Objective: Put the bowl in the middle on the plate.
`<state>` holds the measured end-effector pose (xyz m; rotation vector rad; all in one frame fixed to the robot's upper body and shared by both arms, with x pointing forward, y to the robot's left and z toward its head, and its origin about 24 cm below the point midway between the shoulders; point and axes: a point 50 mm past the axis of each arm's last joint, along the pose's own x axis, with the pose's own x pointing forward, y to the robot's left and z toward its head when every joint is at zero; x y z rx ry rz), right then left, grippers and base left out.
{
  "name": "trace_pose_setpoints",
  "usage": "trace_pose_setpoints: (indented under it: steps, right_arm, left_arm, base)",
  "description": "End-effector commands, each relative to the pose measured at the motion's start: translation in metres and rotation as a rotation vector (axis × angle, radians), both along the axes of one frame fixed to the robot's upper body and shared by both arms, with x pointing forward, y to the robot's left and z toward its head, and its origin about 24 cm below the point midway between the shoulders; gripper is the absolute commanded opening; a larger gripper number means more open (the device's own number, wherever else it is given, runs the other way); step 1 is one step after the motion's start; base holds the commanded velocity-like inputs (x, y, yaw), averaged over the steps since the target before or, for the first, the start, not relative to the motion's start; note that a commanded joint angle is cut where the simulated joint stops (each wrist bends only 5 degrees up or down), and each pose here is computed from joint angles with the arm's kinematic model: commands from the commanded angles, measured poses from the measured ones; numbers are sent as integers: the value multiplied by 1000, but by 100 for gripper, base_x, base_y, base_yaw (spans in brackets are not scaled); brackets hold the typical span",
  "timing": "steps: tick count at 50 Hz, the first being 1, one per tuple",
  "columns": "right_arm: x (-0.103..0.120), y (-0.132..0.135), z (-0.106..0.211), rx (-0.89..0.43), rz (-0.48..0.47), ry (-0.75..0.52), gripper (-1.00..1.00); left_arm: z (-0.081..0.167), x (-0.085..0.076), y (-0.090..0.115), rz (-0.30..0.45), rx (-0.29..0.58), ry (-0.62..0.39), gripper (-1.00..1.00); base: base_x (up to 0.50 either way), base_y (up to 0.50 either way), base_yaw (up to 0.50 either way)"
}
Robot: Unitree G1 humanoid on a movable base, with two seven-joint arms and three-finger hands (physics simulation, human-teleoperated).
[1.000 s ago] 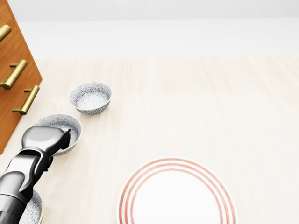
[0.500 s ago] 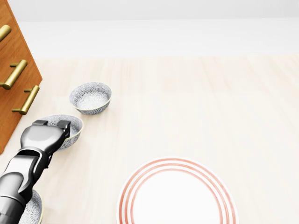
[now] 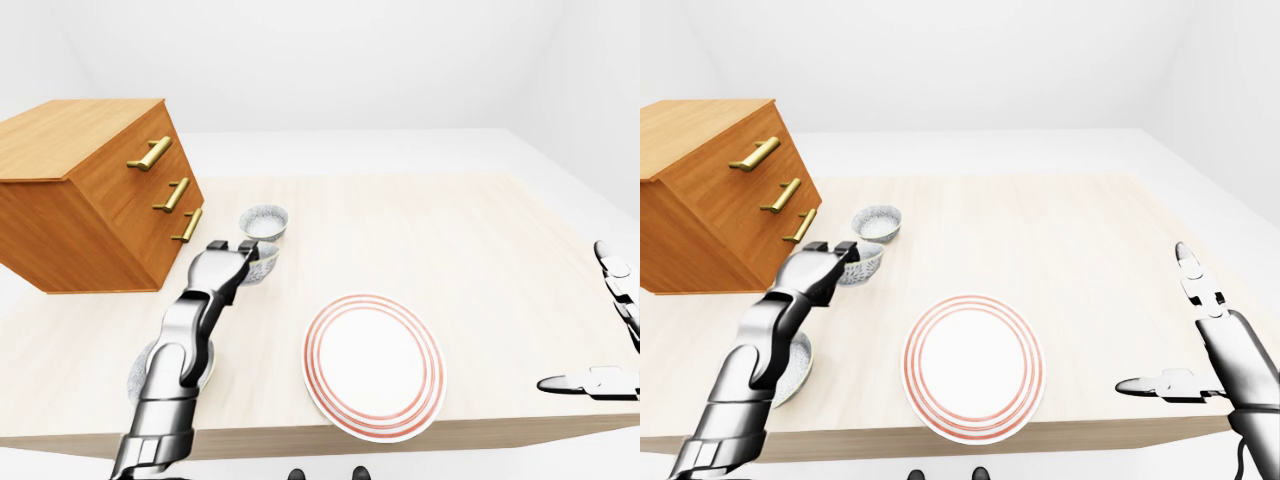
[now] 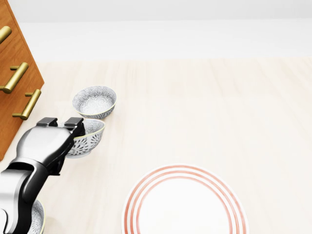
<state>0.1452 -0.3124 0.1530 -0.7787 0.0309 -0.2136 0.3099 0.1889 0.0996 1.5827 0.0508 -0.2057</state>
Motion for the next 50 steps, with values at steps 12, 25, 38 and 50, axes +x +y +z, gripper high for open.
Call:
trace_pose_setpoints:
  steps: [12, 25, 38, 50]
  right_arm:
    - [0, -1, -1, 1, -2, 3, 100]
    - [0, -1, -2, 3, -1, 8, 100]
    - [0, -1, -1, 2, -1, 6, 100]
    - [1, -1, -2, 6, 0, 8, 100]
  left_arm:
    - [72, -67, -36, -179, -148, -156, -100]
    - [70, -96, -65, -252, -201, -209, -100]
    - [71, -111, -100, -353, -211, -243, -100]
    - [81, -141, -140, -519, -215, -251, -100]
  base:
    - [0, 0, 0]
    - [0, 0, 0]
    - [0, 0, 0]
    - [0, 0, 0]
